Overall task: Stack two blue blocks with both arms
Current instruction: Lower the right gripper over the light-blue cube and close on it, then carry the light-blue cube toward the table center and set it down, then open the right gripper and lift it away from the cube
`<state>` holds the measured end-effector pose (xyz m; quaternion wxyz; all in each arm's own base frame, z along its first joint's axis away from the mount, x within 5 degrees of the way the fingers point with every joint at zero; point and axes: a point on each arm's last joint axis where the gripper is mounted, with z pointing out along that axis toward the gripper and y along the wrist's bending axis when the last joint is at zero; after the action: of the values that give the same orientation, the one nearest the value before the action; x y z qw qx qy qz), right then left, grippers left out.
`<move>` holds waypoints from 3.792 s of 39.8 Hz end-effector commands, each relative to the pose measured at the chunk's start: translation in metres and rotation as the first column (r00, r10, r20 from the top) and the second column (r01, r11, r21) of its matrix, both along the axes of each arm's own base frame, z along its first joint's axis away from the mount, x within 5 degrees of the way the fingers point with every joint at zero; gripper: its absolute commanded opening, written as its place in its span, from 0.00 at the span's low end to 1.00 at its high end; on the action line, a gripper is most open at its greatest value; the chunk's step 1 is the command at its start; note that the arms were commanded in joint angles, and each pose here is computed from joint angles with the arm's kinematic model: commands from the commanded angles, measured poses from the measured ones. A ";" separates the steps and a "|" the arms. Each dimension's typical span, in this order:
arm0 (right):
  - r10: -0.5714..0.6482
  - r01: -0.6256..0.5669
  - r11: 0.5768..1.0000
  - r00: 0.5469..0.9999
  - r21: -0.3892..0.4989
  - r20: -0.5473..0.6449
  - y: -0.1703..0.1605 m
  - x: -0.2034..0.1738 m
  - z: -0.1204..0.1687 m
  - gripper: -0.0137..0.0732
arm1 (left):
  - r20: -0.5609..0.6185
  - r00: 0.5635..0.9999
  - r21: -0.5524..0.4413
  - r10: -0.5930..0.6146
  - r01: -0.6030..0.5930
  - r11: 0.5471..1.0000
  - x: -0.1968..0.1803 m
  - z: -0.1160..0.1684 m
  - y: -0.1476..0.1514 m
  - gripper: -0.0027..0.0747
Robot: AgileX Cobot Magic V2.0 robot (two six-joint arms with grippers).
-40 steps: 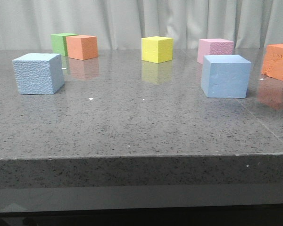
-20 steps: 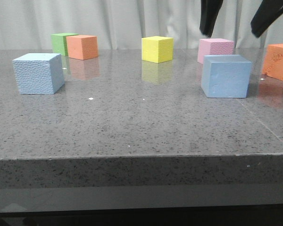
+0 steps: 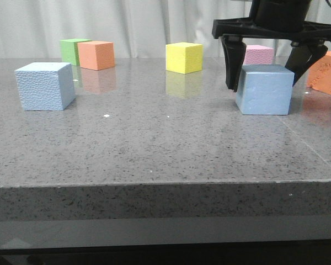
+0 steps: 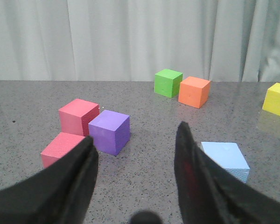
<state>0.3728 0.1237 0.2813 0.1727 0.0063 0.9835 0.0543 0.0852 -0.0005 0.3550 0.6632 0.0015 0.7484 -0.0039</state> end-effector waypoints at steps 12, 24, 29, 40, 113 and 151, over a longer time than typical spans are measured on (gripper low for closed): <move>-0.008 0.004 0.999 0.995 0.034 0.100 -0.002 -0.002 0.029 0.70 | 0.097 0.995 0.000 -0.013 0.013 1.000 0.001 0.016 -0.001 0.51; 0.038 -0.046 0.997 0.993 0.067 0.115 0.018 -0.011 0.050 0.70 | 0.097 0.995 0.000 -0.013 0.013 1.000 0.001 0.016 -0.001 0.51; 0.063 -0.074 0.994 0.989 0.085 0.133 0.041 -0.017 0.061 0.70 | 0.097 0.995 0.000 -0.013 0.013 1.000 0.001 0.016 -0.001 0.51; -0.020 0.022 1.000 0.987 -0.009 0.159 0.090 -0.009 0.055 0.70 | 0.097 0.995 0.000 -0.013 0.013 1.000 0.001 0.016 -0.001 0.51; 0.395 -0.396 0.908 0.708 -0.135 0.585 -0.037 -0.194 0.142 0.87 | 0.097 0.995 0.000 -0.013 0.013 1.000 0.001 0.016 -0.001 0.51; 0.358 -0.380 0.910 0.522 -0.165 0.774 -0.074 -0.270 0.093 0.87 | 0.093 0.996 0.001 -0.015 0.015 1.000 0.005 0.015 -0.002 0.51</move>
<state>0.1020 0.0501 0.3604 0.5325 -0.2285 0.8093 0.0970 0.0886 -0.0007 0.3543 0.6602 0.0023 0.7511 -0.0036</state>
